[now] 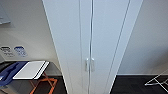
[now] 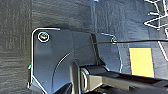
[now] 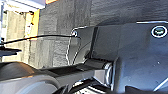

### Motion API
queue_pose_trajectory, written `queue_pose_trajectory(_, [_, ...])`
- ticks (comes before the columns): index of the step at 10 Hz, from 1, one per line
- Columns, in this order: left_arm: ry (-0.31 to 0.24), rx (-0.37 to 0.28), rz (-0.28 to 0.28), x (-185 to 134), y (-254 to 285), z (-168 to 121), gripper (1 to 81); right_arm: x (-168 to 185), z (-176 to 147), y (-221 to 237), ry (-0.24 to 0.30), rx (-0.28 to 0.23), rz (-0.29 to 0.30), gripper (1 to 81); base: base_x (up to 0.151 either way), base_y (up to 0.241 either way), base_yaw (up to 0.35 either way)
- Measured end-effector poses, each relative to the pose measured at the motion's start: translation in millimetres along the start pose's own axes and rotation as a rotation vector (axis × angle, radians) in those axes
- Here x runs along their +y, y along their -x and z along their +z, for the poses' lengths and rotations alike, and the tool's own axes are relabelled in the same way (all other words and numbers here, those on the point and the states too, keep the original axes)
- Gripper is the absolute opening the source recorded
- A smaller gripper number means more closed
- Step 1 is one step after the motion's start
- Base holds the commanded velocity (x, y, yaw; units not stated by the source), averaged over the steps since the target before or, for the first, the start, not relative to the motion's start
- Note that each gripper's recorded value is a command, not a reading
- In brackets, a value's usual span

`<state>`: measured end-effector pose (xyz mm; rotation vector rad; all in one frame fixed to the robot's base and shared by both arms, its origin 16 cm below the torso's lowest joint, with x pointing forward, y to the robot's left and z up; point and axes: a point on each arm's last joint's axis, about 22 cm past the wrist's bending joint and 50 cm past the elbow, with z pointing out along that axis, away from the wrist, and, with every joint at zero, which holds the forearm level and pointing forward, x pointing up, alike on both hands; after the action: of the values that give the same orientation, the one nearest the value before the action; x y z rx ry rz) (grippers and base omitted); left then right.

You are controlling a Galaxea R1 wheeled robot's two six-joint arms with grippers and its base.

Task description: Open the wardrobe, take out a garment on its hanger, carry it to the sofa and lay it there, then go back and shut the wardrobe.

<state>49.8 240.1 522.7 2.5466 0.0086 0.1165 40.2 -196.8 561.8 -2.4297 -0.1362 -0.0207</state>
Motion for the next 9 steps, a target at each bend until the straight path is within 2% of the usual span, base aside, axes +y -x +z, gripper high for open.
queue_pose_trajectory(3, [0.043, 0.045, 0.027, 11, -42, -26, 81.1, -22, -28, -64, -0.052, 0.071, -0.067, 81.1, 0.0, 0.0, 0.0])
queue_pose_trajectory(5, [0.044, 0.063, 0.055, 7, -60, -44, 81.1, -31, -42, -96, -0.069, 0.109, -0.109, 81.1, 0.0, 0.0, 0.0])
queue_pose_trajectory(7, [0.063, 0.097, 0.129, 14, -82, -57, 81.1, -46, -63, -114, -0.091, 0.121, -0.153, 81.1, 0.0, 0.0, 0.0])
queue_pose_trajectory(9, [0.084, 0.163, 0.204, 21, -113, -83, 81.1, -71, -83, -159, -0.125, 0.179, -0.239, 81.1, 0.0, 0.0, 0.0])
